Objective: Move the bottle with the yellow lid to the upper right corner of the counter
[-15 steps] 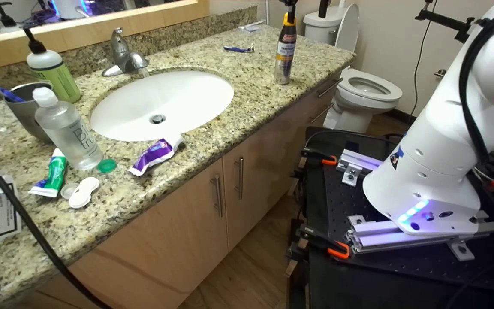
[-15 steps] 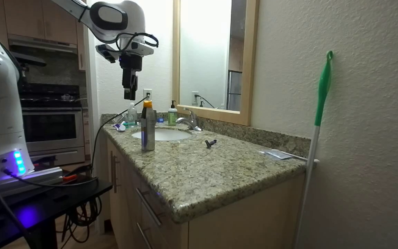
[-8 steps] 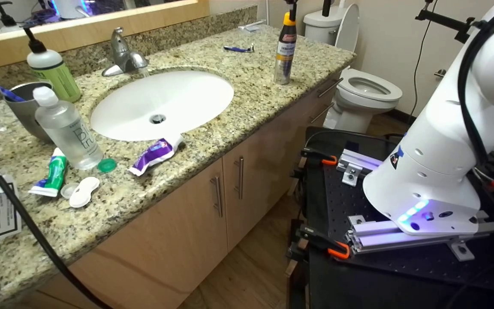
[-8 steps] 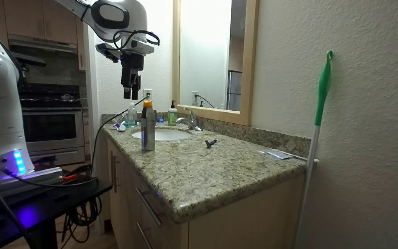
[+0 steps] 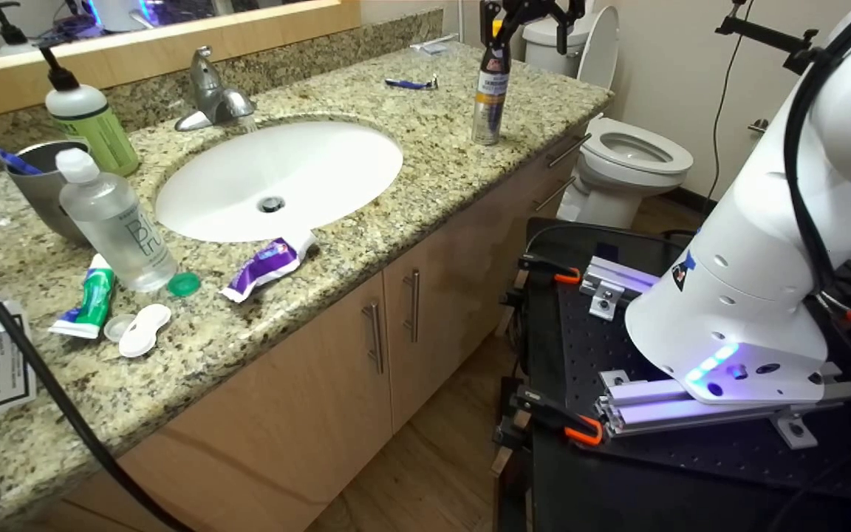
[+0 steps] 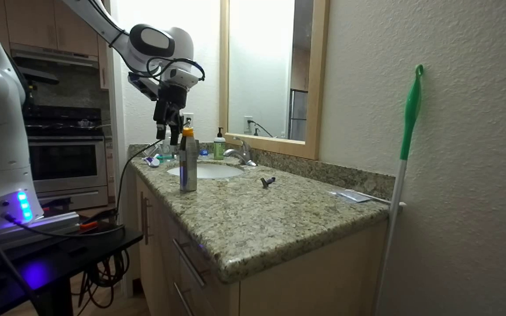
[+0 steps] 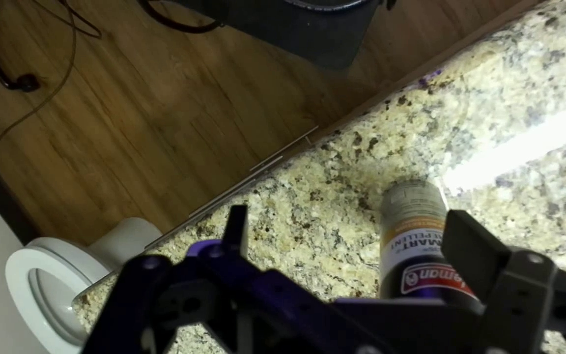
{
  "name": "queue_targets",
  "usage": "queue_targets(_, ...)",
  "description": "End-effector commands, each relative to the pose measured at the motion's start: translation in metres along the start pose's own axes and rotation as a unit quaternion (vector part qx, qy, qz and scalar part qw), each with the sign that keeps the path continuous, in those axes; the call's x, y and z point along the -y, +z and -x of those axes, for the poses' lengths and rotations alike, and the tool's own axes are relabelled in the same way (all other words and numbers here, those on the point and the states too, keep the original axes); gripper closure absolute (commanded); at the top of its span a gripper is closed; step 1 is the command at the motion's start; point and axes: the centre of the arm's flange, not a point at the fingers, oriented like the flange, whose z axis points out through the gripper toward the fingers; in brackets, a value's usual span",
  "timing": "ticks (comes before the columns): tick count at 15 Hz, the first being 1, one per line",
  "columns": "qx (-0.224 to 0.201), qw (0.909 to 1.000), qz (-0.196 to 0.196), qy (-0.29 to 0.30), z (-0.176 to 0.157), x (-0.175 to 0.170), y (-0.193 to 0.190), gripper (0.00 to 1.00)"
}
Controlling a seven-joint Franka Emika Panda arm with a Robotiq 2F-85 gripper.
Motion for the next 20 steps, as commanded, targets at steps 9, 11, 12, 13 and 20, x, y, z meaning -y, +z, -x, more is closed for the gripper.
queue_targets(9, -0.061, 0.9958, -0.058, 0.038, -0.007, -0.024, -0.039, 0.0)
queue_targets(11, -0.065, 0.995, -0.063, 0.041, -0.006, -0.028, -0.043, 0.0)
queue_targets(12, -0.065, 0.995, -0.063, 0.041, -0.006, -0.028, -0.043, 0.0)
queue_targets(13, -0.071, 0.9939, -0.07, 0.046, -0.007, -0.024, -0.041, 0.0)
queue_targets(20, -0.092, 0.9886, -0.103, 0.059, -0.015, -0.008, -0.043, 0.0)
